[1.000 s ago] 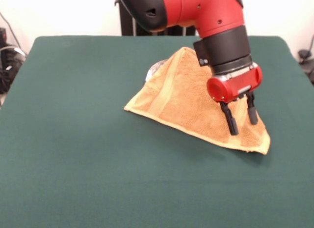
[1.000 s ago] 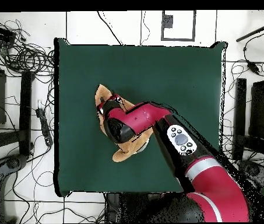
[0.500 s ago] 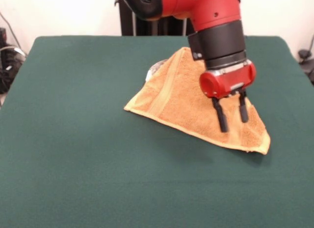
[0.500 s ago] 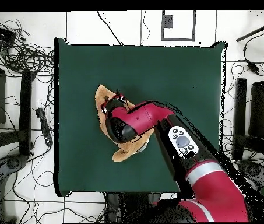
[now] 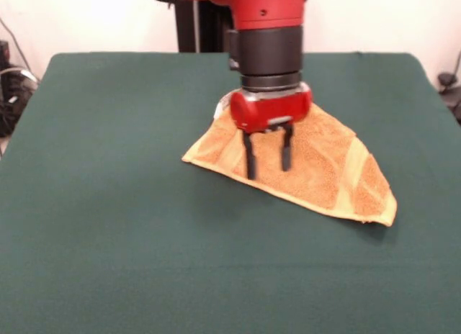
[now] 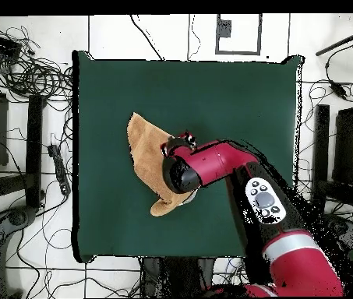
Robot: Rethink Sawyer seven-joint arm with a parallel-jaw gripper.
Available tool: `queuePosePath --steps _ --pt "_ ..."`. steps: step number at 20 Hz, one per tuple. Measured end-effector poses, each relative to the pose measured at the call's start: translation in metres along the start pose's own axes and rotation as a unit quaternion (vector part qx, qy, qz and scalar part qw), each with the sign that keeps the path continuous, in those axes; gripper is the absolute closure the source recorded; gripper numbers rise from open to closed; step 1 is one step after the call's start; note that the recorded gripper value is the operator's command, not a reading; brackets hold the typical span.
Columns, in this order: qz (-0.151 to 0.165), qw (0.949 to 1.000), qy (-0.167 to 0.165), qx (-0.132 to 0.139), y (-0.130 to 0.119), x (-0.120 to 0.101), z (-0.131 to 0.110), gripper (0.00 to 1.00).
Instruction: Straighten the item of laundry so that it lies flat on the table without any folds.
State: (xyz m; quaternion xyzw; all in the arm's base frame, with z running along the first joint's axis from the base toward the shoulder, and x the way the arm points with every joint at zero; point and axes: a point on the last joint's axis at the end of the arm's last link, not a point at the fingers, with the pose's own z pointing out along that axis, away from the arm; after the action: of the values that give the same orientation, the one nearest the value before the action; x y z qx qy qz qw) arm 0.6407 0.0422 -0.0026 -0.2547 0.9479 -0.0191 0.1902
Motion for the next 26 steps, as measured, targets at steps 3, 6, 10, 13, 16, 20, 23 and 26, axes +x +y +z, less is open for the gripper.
queuePosePath --steps 3,6,10,13,16,20,23,26 --pt "0.014 0.9989 0.042 0.012 -0.016 0.02 -0.005 0.0" --pt "0.026 0.9968 0.073 0.019 -0.026 0.035 -0.008 0.0" --pt "0.04 0.9915 0.122 0.025 -0.038 0.059 -0.011 0.0" --pt "0.043 0.9874 0.149 0.028 -0.042 0.073 -0.013 0.0" --pt "0.045 0.9851 0.163 0.028 -0.043 0.082 -0.014 0.0" --pt "0.052 0.9819 0.181 0.021 -0.042 0.096 -0.009 0.0" --pt "0.061 0.9793 0.193 0.011 -0.04 0.112 -0.001 0.0" --pt "0.076 0.978 0.194 0.003 -0.042 0.118 0.002 0.0"
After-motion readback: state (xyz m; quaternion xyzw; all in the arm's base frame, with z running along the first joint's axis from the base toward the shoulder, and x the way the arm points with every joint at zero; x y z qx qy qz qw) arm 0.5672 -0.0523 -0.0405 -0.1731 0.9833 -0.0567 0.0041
